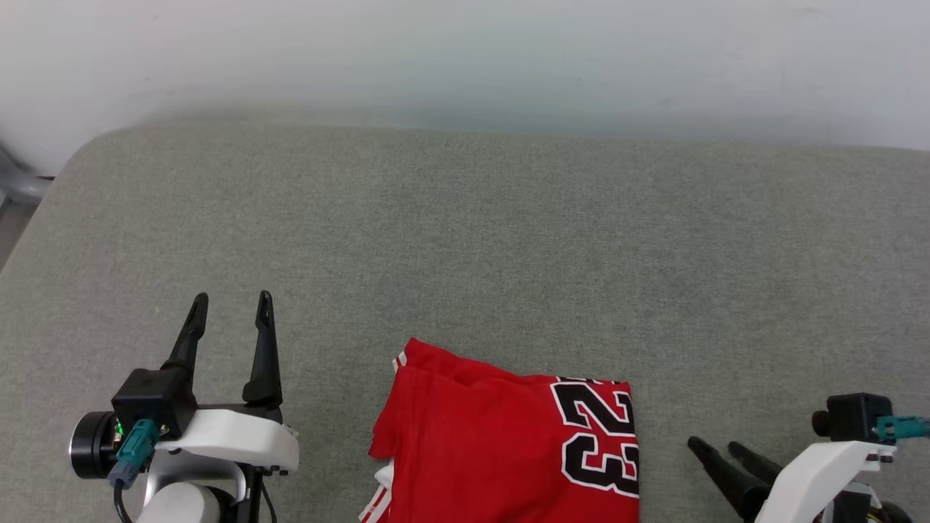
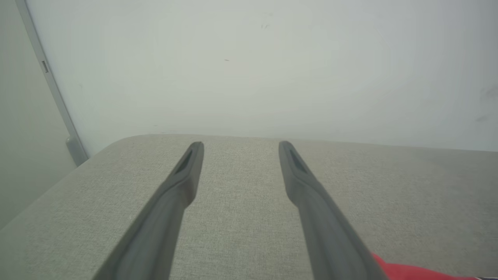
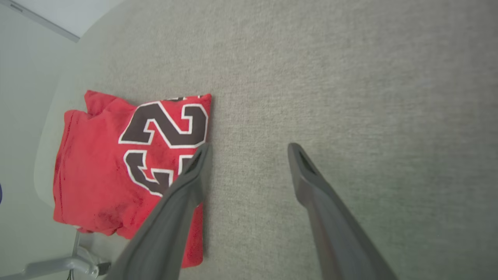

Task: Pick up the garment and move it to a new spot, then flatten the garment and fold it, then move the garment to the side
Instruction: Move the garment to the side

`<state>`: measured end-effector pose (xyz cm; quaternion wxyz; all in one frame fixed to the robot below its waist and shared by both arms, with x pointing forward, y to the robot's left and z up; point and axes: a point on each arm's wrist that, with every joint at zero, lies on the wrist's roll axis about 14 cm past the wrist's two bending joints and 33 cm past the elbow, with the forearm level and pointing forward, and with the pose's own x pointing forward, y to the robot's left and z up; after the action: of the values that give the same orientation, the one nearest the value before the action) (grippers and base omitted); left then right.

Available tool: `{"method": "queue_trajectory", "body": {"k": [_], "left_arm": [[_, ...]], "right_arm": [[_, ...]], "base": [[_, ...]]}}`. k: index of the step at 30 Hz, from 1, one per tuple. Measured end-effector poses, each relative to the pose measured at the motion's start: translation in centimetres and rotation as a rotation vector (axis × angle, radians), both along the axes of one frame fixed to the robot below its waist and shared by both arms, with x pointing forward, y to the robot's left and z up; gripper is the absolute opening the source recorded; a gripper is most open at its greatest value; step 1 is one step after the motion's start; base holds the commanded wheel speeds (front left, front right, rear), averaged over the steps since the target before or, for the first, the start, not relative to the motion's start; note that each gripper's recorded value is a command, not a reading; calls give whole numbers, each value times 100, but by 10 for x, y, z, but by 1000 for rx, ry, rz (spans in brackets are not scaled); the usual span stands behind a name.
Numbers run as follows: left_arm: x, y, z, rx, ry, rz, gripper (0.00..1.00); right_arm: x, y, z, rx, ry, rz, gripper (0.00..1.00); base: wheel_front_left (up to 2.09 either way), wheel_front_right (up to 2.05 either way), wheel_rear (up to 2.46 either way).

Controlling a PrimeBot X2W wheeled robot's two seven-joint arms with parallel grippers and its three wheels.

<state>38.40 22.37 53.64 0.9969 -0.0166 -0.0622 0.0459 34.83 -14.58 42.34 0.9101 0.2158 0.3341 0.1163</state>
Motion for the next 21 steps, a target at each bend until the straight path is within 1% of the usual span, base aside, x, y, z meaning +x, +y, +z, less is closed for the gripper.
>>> {"method": "queue_trajectory", "body": {"k": [3, 9, 12, 15, 19, 20, 21], "left_arm": [[3, 2, -5, -2, 11, 11, 100], [9, 7, -11, -11, 23, 30, 100], [9, 11, -16, -16, 36, 44, 100], [8, 16, -18, -16, 41, 59, 100], [7, 20, -19, -19, 42, 71, 100], [6, 19, -19, -22, 40, 73, 100], [6, 19, -18, -23, 38, 72, 100]], "right_arm": [[-4, 23, -15, 53, 89, 76, 100], [-4, 65, -33, 147, 190, 190, 100], [-6, 77, -42, 168, 234, 230, 100], [-11, 83, -54, 159, 284, 265, 100], [-15, 92, -61, 156, 314, 299, 100], [-16, 94, -61, 153, 318, 307, 70], [-16, 95, -62, 154, 321, 311, 31]], "base": [[0, 0, 0], [0, 0, 0], [0, 0, 0], [0, 0, 0], [0, 0, 0], [0, 0, 0], [0, 0, 0]]}}
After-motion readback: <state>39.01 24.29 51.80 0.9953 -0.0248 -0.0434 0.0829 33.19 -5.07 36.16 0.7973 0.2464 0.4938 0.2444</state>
